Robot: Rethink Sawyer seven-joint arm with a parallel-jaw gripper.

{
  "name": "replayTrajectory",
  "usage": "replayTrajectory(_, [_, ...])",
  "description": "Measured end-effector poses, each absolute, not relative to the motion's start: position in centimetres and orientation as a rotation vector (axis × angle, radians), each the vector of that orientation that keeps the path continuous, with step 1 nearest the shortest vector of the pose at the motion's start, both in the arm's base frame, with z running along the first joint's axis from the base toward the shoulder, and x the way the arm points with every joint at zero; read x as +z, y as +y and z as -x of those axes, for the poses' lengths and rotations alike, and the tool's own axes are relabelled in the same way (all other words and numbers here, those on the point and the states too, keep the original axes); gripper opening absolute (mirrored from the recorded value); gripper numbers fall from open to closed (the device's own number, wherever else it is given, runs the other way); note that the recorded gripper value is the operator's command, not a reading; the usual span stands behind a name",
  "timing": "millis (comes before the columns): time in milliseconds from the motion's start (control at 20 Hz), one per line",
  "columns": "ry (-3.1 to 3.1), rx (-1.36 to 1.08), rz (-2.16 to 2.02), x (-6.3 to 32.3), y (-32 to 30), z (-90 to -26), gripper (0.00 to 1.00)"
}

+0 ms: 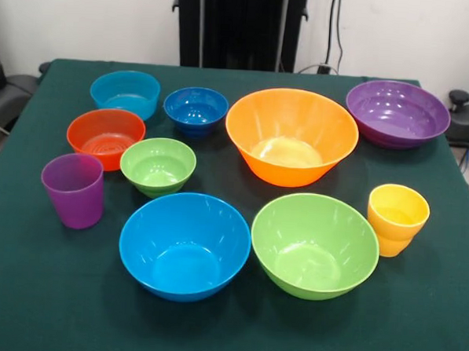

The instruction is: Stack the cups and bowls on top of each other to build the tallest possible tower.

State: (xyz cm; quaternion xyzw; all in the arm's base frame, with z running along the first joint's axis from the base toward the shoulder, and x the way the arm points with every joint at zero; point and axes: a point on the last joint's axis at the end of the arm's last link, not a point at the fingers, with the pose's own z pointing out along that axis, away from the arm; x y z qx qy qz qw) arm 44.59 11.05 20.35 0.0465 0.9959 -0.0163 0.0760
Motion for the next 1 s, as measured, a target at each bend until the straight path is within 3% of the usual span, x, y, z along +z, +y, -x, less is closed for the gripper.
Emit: replayTrajectory(1000, [2.986, -0.062, -0.111, 8.1, 10.5, -43.7, 1.00])
